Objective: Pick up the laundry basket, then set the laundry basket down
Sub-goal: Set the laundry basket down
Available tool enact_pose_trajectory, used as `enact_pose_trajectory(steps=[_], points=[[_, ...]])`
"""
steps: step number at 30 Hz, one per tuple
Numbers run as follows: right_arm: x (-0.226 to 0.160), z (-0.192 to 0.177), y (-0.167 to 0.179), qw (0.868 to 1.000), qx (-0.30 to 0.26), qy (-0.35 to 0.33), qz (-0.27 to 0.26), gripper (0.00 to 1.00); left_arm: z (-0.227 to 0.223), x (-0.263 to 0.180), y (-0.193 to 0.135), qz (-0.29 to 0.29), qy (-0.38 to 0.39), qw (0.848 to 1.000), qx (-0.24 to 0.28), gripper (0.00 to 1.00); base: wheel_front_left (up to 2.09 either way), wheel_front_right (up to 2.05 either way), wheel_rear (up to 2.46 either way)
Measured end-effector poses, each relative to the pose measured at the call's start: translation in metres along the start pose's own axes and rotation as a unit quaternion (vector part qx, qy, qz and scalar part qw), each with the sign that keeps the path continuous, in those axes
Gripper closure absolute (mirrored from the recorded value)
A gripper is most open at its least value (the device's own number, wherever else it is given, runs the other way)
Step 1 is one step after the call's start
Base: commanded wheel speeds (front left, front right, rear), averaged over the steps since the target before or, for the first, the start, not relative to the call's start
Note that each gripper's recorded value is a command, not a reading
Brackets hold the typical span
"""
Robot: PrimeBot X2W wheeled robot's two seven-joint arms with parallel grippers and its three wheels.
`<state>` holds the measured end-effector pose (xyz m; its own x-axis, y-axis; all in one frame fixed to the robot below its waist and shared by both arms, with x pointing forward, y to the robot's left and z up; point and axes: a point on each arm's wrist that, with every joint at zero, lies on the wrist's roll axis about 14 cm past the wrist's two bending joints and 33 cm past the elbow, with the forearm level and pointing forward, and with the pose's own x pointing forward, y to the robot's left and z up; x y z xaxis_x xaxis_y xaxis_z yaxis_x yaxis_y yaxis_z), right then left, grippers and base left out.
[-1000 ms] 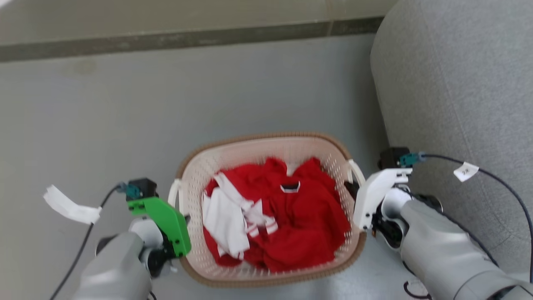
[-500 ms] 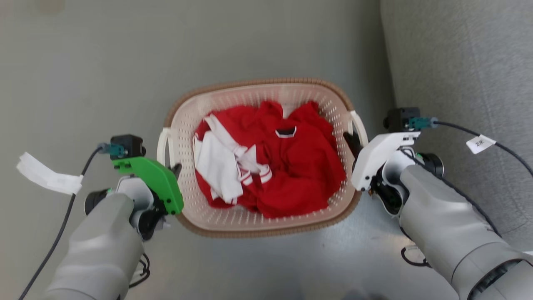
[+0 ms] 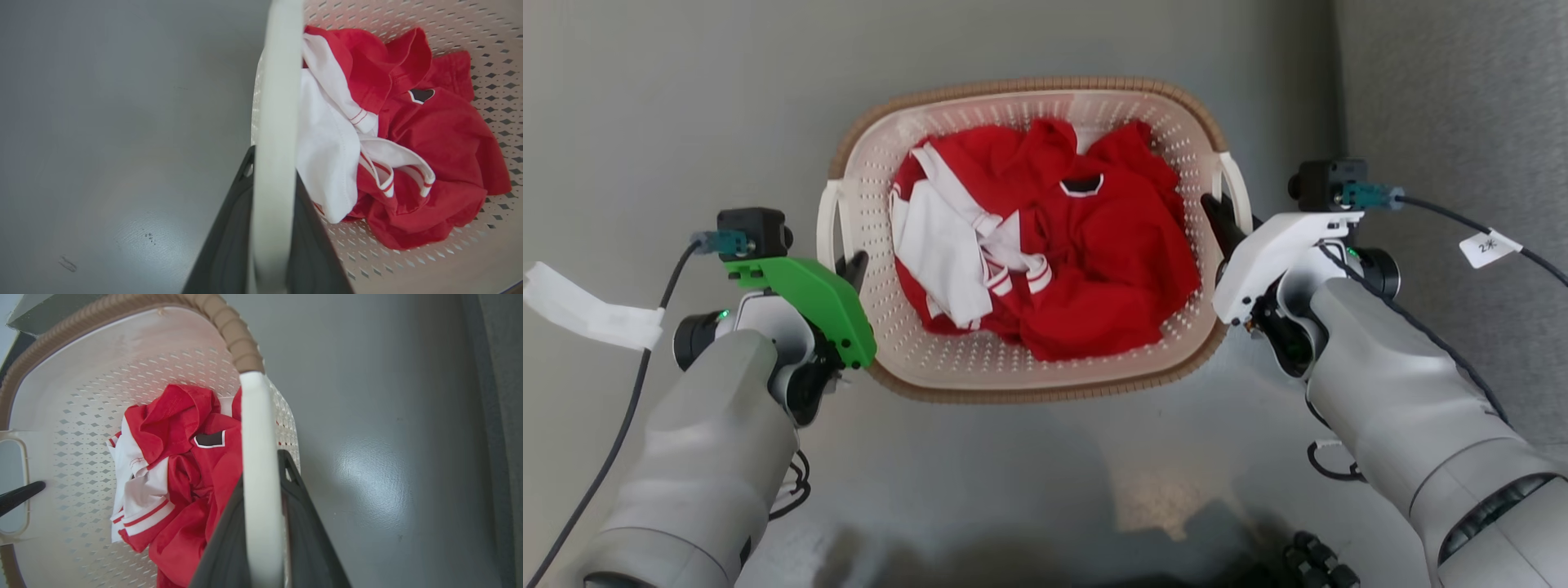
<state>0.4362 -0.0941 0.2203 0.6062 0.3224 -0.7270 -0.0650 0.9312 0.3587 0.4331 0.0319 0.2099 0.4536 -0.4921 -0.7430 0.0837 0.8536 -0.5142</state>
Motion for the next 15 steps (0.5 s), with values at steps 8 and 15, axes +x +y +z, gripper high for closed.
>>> enact_pose_trajectory(steps=[8,15], points=[[0.022,-0.022,-0.011,1.000,0.012,0.021,-0.006,1.00,-0.015,0.021,0.017,0.006,0.009,1.000,-0.016,1.00,0.00,0.00,0.00],[0.035,-0.044,-0.018,0.999,0.020,0.043,-0.010,1.00,-0.032,0.033,0.030,0.013,0.018,0.999,-0.030,1.00,0.00,0.00,0.00]])
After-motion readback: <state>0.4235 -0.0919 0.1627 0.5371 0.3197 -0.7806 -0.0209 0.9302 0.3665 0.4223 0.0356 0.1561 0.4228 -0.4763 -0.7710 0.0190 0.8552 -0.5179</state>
